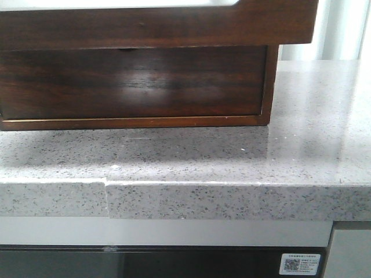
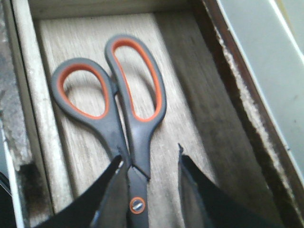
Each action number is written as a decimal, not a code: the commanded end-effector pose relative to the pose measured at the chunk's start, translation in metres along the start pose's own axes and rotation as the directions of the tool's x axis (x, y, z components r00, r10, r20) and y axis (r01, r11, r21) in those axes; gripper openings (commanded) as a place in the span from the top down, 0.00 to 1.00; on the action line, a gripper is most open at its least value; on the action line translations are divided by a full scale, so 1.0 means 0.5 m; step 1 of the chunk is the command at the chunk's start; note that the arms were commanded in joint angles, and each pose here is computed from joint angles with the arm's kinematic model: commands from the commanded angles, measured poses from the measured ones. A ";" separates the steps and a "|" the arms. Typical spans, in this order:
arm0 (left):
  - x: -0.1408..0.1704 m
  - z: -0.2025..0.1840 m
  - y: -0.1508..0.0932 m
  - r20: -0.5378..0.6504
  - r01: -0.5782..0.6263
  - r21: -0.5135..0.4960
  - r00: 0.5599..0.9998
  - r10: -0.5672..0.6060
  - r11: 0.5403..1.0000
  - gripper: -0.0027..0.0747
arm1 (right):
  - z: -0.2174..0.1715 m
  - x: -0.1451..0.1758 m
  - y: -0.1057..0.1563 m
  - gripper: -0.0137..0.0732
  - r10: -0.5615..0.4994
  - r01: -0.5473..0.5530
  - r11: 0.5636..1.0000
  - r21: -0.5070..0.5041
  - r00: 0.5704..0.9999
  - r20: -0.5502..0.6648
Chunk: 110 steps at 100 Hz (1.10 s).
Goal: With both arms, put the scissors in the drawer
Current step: 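Lift the scissors with the right gripper and carry them over the open drawer, then lower the scissors into the drawer and open the right gripper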
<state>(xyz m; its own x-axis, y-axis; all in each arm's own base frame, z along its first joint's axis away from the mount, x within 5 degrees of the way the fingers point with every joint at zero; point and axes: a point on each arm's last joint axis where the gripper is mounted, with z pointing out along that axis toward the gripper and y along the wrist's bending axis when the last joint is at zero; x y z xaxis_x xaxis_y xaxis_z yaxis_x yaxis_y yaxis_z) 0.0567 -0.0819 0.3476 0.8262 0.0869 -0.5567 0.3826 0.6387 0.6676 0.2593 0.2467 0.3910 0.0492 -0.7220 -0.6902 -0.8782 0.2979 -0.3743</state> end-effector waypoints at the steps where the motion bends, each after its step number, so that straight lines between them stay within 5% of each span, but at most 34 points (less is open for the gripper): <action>1: -0.019 0.006 0.018 0.063 0.044 -0.044 0.997 -0.041 0.998 0.64 | -0.062 -0.031 -0.013 0.56 -0.014 0.006 0.997 0.079 0.995 0.102; 20: -0.034 -0.024 0.028 -0.010 0.004 -0.088 1.000 -0.005 0.996 0.68 | -0.127 -0.043 -0.008 0.63 0.050 -0.066 0.993 0.098 0.986 0.157; 41: -0.055 -0.093 0.044 -0.133 0.067 -0.199 0.987 -0.095 0.978 0.93 | -0.212 -0.049 0.006 0.93 0.062 -0.089 0.989 0.120 0.975 0.213; 75: -0.055 -0.174 0.044 -0.223 0.190 -0.351 0.934 -0.279 0.917 0.99 | -0.287 -0.003 0.051 0.92 0.104 -0.156 0.976 0.154 0.948 0.302; 110: 0.034 -0.184 -0.029 -0.316 0.289 -0.319 0.865 -0.389 0.903 0.99 | -0.343 0.155 0.161 0.92 0.149 -0.326 0.914 0.244 0.825 0.546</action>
<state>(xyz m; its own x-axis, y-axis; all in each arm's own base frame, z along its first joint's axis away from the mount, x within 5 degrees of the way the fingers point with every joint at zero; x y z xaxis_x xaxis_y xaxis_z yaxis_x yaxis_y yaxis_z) 0.0326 -0.0194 0.2801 0.3886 0.1425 -0.9103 0.4278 0.8471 0.3152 0.1256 0.1271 0.4152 0.0860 -0.3576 -0.9299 -0.7692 0.5694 -0.2901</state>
